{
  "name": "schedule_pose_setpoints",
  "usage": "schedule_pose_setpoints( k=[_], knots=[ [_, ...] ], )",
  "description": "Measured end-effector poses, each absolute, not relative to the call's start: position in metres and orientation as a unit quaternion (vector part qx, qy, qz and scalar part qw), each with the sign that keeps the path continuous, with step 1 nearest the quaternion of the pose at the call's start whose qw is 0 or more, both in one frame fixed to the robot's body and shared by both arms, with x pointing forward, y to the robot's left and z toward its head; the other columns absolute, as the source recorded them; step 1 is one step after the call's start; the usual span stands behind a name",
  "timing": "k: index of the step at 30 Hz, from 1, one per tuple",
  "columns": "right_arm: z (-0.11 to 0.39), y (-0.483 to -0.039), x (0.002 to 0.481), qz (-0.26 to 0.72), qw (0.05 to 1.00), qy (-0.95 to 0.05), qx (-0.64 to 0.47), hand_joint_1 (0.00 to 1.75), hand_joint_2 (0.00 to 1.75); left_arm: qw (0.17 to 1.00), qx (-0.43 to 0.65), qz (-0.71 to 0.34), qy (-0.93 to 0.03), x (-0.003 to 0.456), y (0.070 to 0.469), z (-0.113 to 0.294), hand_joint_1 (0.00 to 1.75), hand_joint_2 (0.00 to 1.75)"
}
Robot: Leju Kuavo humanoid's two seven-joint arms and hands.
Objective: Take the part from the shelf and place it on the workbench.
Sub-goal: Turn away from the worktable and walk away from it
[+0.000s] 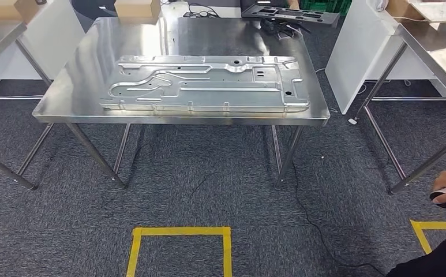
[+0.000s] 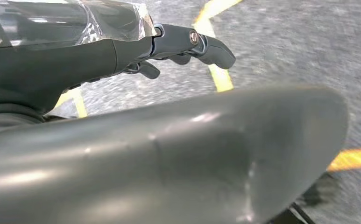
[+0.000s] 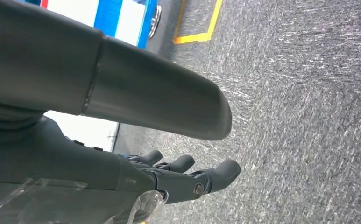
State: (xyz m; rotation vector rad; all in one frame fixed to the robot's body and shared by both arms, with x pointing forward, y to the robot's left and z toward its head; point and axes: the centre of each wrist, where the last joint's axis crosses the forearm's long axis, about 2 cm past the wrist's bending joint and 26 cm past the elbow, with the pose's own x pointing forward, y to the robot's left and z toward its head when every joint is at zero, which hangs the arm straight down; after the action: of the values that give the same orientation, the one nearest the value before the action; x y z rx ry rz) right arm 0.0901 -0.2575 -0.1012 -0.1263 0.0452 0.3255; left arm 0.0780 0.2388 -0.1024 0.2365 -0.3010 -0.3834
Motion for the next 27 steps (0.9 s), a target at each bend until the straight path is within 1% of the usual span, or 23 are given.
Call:
schedule_pose_setpoints(
  k=[12, 27],
  knots=[
    [-0.103, -0.252, 0.084, 0.145, 0.987, 0.038, -0.059, 0.00, 0.00, 0.967, 0.125, -0.189, -0.116, 0.078, 0.247, -0.103, 0.00, 0.00],
    [-0.102, -0.242, 0.085, 0.133, 0.989, 0.021, -0.053, 0.00, 0.00, 0.962, 0.141, -0.194, -0.133, 0.078, 0.256, -0.104, 0.00, 0.00]
  ],
)
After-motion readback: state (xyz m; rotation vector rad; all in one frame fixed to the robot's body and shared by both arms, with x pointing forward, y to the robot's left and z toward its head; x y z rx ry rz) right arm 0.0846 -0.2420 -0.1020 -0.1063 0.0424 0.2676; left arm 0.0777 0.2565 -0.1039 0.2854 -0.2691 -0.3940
